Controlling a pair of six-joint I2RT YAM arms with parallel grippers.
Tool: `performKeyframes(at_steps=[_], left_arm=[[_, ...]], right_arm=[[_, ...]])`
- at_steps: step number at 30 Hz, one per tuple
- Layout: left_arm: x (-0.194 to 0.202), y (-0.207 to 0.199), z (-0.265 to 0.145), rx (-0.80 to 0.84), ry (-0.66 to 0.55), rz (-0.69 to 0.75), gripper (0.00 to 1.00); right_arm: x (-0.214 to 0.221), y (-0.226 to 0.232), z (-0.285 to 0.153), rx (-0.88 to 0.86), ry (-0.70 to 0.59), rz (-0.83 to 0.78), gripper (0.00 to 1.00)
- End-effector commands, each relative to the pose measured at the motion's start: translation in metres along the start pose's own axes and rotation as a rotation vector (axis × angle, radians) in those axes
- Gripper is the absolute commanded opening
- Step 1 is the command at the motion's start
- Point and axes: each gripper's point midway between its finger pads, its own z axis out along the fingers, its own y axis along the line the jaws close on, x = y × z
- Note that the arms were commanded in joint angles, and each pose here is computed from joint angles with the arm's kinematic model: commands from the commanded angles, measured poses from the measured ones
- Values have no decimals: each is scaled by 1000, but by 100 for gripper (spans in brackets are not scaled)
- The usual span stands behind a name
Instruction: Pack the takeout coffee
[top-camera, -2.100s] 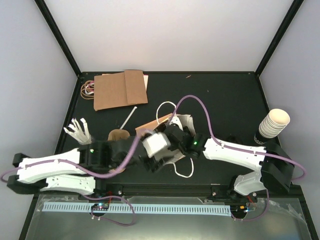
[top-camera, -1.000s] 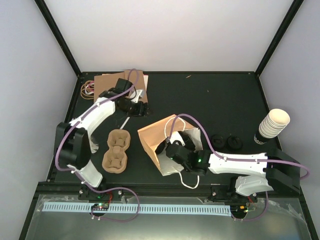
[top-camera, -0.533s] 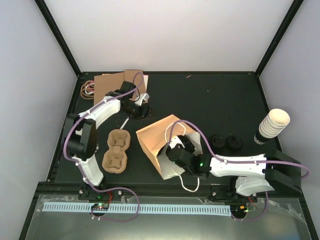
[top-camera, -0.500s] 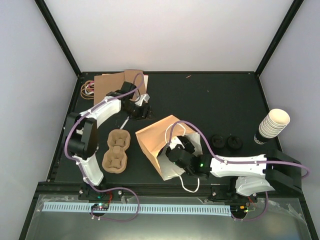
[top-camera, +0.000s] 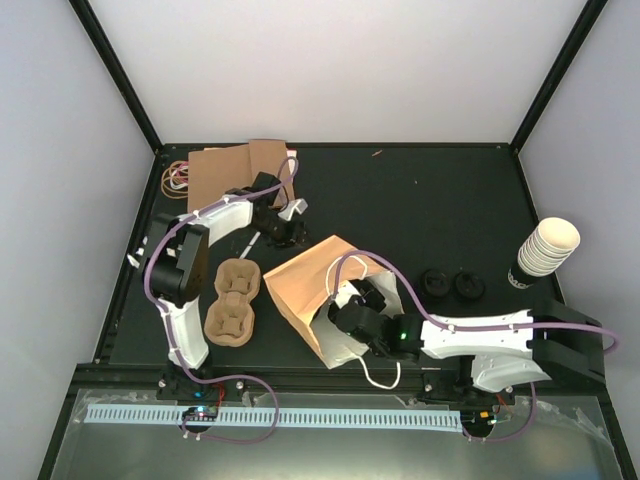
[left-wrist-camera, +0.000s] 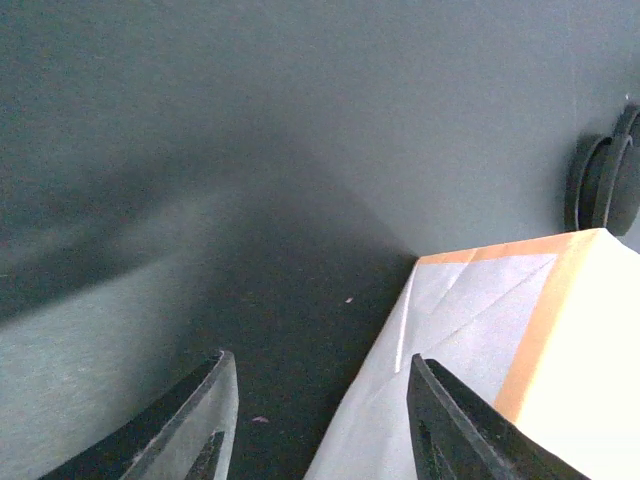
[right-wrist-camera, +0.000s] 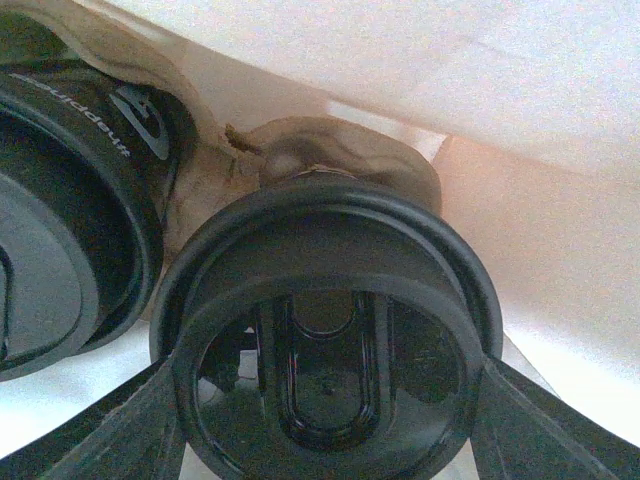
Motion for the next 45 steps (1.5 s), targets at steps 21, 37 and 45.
performKeyframes(at_steps=[21, 37, 45], left_arm=[[44, -29, 27, 206, 110, -15, 9], [52, -55, 18, 238, 123, 46, 2], [53, -63, 15, 254, 124, 70, 2]], right_arm=[[16, 27, 14, 21, 85, -131, 22], [31, 36, 28, -77, 173, -97, 22], [40, 27, 32, -143, 208, 32, 22]])
